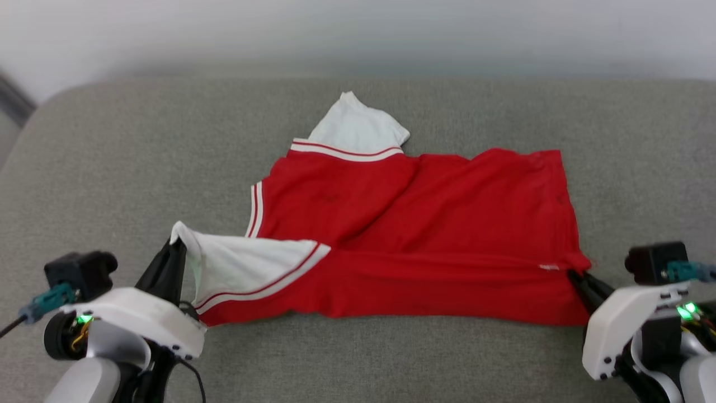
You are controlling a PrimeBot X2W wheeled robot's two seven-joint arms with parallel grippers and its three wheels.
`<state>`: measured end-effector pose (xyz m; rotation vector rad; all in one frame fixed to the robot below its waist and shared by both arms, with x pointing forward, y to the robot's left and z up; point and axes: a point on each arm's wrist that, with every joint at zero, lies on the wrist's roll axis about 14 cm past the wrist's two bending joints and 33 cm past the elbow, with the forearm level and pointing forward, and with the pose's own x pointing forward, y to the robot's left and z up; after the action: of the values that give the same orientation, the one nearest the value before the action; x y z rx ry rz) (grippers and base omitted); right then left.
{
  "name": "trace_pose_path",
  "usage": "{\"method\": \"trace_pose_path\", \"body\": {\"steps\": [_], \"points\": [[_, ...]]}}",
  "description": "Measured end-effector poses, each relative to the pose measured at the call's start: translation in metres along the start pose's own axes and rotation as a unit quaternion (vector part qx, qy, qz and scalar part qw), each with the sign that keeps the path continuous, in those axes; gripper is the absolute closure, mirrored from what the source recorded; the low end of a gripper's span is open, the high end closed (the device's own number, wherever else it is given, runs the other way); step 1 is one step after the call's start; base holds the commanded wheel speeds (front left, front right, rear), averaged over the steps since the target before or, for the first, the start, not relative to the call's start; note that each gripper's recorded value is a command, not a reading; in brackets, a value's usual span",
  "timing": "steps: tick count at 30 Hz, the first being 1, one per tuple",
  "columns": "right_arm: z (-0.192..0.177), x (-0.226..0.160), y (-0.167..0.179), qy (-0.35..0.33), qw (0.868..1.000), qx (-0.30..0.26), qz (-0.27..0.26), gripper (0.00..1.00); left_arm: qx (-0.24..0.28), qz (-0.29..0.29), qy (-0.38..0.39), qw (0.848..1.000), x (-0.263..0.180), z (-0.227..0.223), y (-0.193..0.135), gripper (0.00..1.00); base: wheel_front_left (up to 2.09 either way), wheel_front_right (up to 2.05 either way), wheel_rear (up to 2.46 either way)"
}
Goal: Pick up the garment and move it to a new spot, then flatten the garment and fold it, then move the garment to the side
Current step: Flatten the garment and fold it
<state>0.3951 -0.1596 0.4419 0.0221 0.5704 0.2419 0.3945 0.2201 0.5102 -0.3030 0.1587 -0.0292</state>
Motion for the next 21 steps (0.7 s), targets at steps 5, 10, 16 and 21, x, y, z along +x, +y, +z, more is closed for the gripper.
{"method": "trace_pose_path", "body": {"steps": [5, 10, 16, 21], "points": [[-0.013, 0.028, -0.002, 0.028, 1.000, 0.005, 0.004, 1.00, -0.003, -0.002, 0.041, 0.999, 0.029, -0.031, 0.005, 1.00, 0.00, 0.00, 0.00], [-0.028, 0.046, -0.007, 0.046, 0.999, 0.020, 0.001, 1.00, -0.017, 0.002, 0.079, 0.997, 0.047, -0.060, 0.011, 1.00, 0.00, 0.00, 0.00], [-0.043, 0.060, -0.011, 0.056, 0.998, 0.038, -0.003, 0.93, -0.060, 0.004, 0.135, 0.989, 0.058, -0.097, 0.013, 0.00, 0.00, 0.00, 0.00], [-0.036, 0.061, -0.006, 0.033, 0.999, 0.041, 0.003, 0.00, -0.070, 0.005, 0.139, 0.988, 0.058, -0.100, 0.016, 0.00, 0.00, 0.00, 0.00]]}}
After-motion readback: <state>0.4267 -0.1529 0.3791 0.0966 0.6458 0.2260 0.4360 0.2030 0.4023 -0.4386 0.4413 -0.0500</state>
